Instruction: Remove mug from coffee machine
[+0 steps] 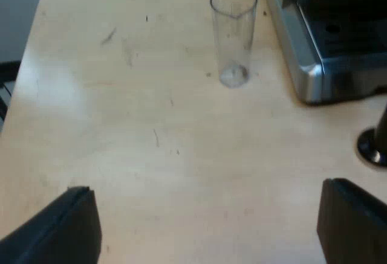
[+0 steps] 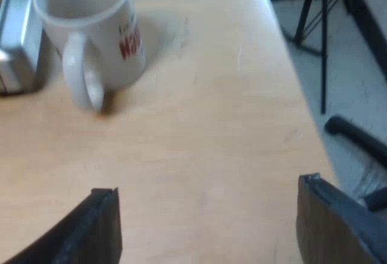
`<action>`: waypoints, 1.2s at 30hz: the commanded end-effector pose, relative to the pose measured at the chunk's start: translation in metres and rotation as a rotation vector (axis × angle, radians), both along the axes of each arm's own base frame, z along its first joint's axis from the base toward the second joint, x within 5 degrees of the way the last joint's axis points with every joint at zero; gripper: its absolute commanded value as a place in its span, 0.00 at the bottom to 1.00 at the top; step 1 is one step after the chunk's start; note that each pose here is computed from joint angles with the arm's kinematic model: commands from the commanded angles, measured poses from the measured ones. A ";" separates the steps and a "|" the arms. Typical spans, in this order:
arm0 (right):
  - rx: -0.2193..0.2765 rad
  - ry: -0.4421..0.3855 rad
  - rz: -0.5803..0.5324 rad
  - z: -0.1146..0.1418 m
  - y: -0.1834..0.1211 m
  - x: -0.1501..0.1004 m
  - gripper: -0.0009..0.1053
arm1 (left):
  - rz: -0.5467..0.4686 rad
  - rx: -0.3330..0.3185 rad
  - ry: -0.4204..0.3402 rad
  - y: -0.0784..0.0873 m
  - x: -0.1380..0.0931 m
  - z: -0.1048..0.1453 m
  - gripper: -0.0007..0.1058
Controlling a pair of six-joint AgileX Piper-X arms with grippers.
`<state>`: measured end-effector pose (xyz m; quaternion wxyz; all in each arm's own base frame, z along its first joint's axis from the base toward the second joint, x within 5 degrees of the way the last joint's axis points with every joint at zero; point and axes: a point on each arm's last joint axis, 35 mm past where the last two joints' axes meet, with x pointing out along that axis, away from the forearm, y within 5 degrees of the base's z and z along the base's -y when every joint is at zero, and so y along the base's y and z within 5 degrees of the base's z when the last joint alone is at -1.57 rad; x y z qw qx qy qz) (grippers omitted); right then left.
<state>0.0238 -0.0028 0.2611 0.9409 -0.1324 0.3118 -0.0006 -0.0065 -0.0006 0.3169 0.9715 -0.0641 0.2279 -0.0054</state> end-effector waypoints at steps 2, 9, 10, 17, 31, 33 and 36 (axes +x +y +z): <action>0.017 -0.001 -0.004 -0.007 0.000 0.006 0.60 | 0.010 0.002 -0.073 0.000 0.018 -0.002 0.82; 0.017 -0.007 -0.003 -0.011 0.000 0.010 0.60 | -0.005 -0.003 -0.010 -0.001 0.031 -0.025 0.82; 0.017 -0.007 -0.003 -0.011 0.000 0.010 0.60 | -0.005 -0.004 -0.011 -0.001 0.031 -0.025 0.82; 0.017 -0.002 -0.003 -0.011 0.000 0.010 0.60 | -0.015 -0.008 -0.013 -0.001 0.031 -0.024 0.82; 0.017 -0.002 -0.003 -0.011 0.000 0.010 0.60 | -0.015 -0.008 -0.027 -0.001 0.034 -0.025 0.82; 0.017 -0.002 -0.003 -0.011 0.000 0.010 0.60 | -0.015 -0.008 -0.027 -0.001 0.034 -0.025 0.82; 0.017 -0.002 -0.003 -0.011 0.000 0.010 0.60 | -0.015 -0.008 -0.027 -0.001 0.034 -0.025 0.82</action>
